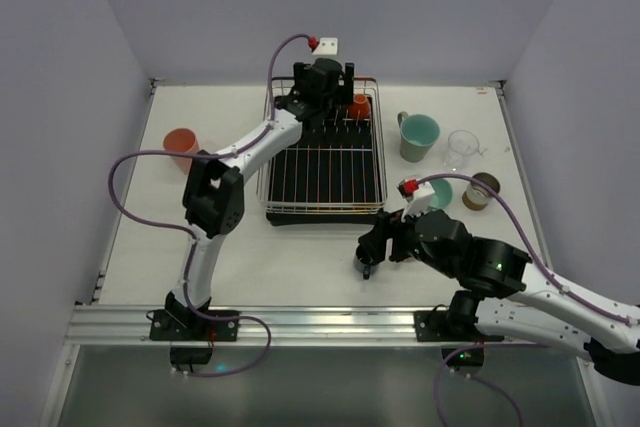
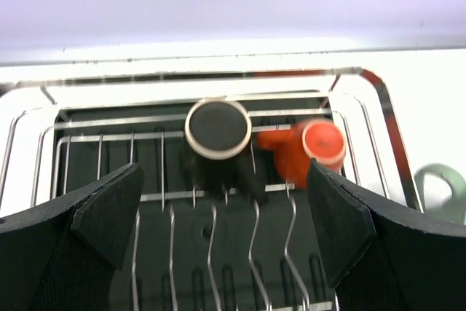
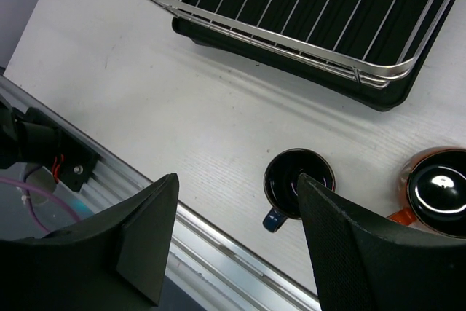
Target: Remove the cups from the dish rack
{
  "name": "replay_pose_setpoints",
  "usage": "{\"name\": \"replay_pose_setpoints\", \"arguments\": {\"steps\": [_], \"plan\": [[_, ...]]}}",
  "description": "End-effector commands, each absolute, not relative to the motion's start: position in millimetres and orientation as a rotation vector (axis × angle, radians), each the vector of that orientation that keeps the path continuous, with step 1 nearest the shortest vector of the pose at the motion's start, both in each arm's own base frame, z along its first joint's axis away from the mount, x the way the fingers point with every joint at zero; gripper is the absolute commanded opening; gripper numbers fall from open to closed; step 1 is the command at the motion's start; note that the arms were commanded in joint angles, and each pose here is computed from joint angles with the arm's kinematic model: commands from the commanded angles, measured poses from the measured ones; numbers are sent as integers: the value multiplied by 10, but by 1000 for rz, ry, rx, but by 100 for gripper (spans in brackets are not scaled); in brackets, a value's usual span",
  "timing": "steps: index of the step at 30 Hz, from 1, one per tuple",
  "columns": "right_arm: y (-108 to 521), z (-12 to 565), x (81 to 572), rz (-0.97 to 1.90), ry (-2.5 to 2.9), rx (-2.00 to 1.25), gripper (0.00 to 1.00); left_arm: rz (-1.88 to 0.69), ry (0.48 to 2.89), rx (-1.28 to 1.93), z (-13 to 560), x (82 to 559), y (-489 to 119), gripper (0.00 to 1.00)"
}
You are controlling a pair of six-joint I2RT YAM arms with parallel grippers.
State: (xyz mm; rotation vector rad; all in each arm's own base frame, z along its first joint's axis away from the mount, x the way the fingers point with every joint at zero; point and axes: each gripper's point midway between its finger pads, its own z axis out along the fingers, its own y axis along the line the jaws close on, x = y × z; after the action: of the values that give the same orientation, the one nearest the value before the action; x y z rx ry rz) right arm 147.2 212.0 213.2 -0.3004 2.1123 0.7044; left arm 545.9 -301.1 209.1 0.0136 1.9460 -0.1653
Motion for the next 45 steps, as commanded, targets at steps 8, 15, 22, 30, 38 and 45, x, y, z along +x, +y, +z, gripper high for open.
{"name": "replay_pose_setpoints", "arguments": {"steps": [8, 15, 22, 30, 38, 45], "plan": [[2157, 2408, 1449, 823, 1997, -294, 68, -82, 1854, -21, 1909, 6006, -3031, 97], [2248, 2307, 1367, 880, 2022, -324, 68, -65, 1788, -16, 1720, 6237, -3104, 94], [2275, 2195, 1336, 890, 2056, -329, 68, -83, 1747, -32, 1739, 6310, -3114, 76], [2282, 2192, 1352, 885, 2059, -316, 68, -102, 1684, -30, 2059, 6244, -3070, 42], [2341, 2330, 1405, 906, 2019, -294, 67, -204, 1585, -25, 2739, 6044, -3048, 20], [2409, 2339, 1532, 884, 1995, -255, 68, -277, 1500, -32, 3351, 5805, -2967, 12]]}}
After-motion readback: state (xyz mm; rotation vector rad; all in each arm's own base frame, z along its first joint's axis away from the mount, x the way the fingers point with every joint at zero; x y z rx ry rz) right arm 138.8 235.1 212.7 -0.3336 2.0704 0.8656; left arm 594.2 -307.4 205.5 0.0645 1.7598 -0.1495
